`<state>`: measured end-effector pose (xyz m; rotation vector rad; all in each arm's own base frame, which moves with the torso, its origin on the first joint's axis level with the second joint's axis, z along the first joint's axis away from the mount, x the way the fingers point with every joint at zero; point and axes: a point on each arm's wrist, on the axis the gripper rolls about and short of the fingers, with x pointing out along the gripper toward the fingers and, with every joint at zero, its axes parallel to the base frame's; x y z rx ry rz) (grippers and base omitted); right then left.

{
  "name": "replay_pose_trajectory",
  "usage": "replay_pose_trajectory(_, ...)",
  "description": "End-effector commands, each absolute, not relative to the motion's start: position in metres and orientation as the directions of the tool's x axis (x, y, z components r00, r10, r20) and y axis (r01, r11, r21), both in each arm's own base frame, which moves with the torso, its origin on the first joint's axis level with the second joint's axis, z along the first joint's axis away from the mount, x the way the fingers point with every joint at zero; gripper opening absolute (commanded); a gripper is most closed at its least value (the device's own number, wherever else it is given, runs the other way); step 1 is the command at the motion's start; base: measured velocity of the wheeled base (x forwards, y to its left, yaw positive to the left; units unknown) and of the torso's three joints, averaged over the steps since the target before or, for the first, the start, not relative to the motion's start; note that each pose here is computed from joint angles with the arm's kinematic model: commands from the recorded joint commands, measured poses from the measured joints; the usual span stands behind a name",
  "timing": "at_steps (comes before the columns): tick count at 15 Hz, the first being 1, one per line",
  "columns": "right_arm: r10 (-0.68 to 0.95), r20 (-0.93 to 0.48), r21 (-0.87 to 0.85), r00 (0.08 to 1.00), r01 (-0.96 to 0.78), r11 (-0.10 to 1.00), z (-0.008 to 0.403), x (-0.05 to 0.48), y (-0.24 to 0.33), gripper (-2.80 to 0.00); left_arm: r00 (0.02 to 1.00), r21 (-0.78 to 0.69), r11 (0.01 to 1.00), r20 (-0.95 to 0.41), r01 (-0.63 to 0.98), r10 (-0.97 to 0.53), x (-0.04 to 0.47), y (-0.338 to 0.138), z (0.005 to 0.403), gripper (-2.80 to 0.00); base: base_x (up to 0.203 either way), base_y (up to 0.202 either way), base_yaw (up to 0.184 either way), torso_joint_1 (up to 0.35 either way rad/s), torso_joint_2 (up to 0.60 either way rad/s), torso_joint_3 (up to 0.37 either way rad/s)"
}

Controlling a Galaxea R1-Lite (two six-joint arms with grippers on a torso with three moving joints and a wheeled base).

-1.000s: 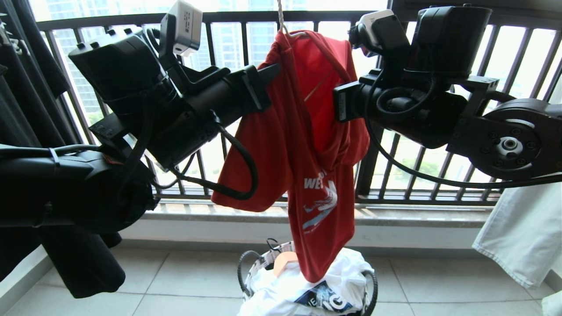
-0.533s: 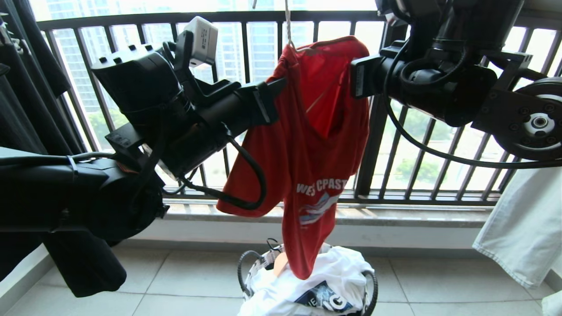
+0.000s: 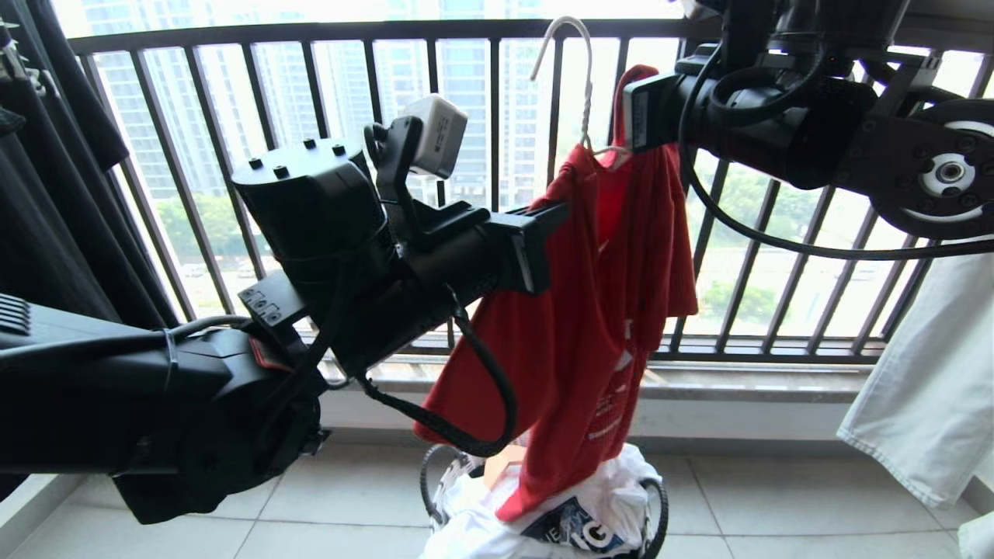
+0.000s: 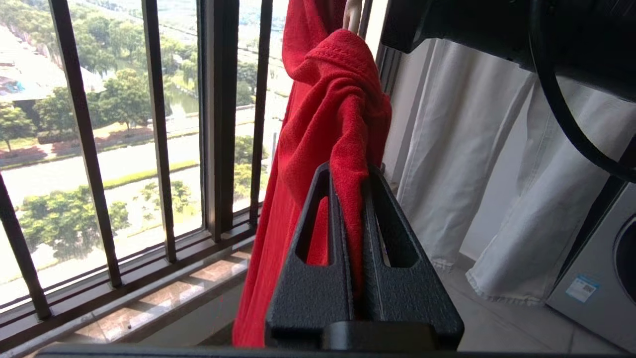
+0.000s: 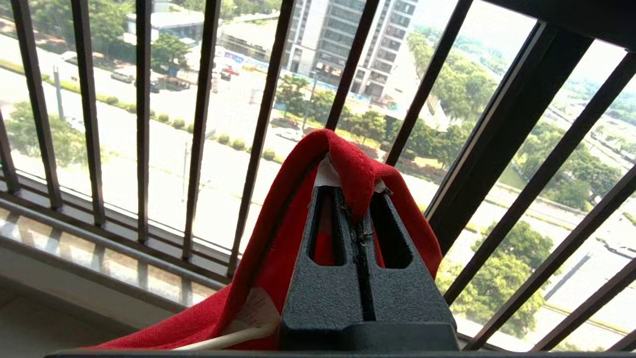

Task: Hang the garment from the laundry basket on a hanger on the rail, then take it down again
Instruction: Hang the clothes on the clothes rack

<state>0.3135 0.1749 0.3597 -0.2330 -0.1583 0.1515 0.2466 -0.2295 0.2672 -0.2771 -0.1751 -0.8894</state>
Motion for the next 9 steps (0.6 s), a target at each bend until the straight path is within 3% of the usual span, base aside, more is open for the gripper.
replay_pose_trajectory(1,0.167,0.139,-0.262,0.976,-0.126,0.957,0.359,0.314,0.176,-2.8,0.617,-0.137,0.604,0.241,0.785,-0.749,0.248,-0.236,0.258,-2.8,0.0,0.0,0.0,0.0,0.0,0.0)
replay_pose_trajectory(9,0.189,0.04,-0.357,0.981,-0.163,0.92,0.354,0.309,0.181,-2.8,0.617,-0.099,0.612,0.23,0.784,-0.753,0.251,-0.245,0.247,-2.8,0.0,0.0,0.0,0.0,0.0,0.0)
